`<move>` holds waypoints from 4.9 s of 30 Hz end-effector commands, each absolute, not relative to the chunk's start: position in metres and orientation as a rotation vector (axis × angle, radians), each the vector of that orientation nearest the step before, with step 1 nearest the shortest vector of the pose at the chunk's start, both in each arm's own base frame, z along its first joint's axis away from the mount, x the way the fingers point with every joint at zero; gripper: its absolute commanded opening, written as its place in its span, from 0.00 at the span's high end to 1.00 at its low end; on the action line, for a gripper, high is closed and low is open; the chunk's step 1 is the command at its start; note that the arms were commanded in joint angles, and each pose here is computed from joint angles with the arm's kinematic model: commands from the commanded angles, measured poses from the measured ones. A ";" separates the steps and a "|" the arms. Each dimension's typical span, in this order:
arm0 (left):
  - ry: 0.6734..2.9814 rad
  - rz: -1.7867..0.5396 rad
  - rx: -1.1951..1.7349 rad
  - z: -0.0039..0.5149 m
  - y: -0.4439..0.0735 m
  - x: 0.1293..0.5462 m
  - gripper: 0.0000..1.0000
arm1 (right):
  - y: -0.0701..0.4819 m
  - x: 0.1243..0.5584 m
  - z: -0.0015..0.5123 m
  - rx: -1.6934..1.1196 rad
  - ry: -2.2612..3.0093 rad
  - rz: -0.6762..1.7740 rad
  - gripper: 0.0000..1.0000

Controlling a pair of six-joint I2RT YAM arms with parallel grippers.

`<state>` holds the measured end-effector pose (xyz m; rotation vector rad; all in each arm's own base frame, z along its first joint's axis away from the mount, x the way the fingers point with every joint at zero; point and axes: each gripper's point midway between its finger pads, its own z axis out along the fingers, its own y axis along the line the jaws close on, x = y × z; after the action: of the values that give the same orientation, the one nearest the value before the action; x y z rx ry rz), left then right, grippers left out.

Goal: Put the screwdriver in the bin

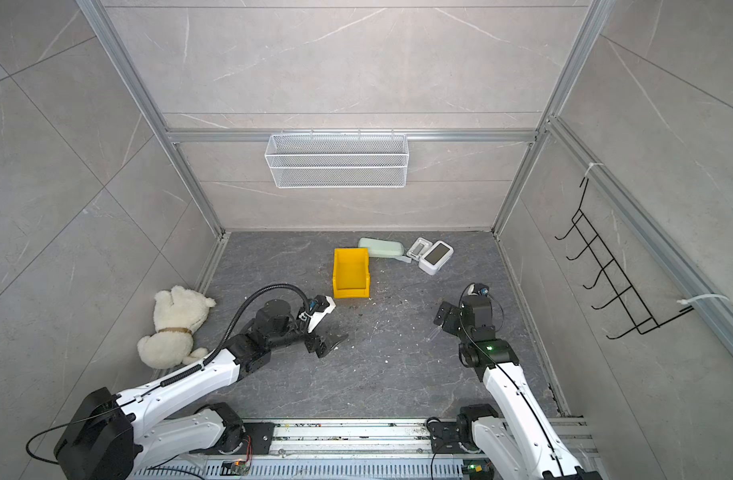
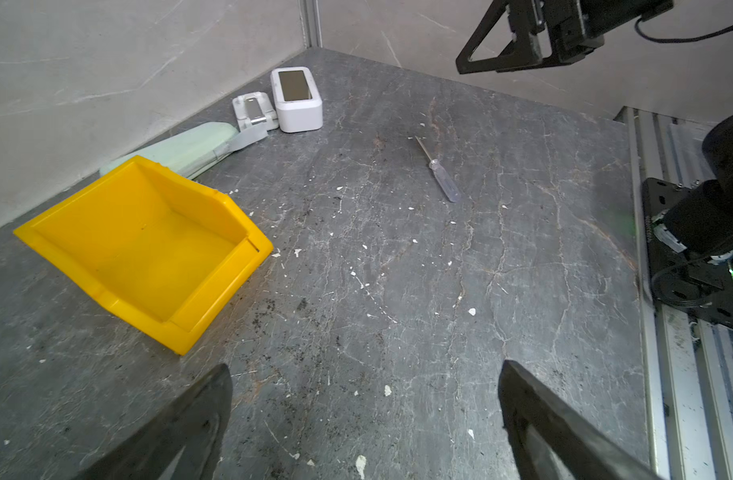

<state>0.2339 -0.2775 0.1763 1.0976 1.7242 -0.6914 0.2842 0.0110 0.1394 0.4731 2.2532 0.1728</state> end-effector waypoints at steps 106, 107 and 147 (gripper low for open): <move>1.784 -0.548 0.867 0.176 -0.200 0.196 0.00 | 0.342 0.484 0.081 -0.225 2.489 0.234 1.00; 1.782 -0.551 0.866 0.177 -0.201 0.196 0.00 | 0.340 0.486 0.079 -0.218 2.491 0.226 1.00; 1.759 0.013 0.555 0.178 -0.130 0.260 0.00 | 0.231 0.433 0.235 -0.107 2.056 0.166 0.04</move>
<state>0.2393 -0.1524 0.1561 0.6567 1.8327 -0.1657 0.4346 0.2580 0.2093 -0.1576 2.1796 0.2248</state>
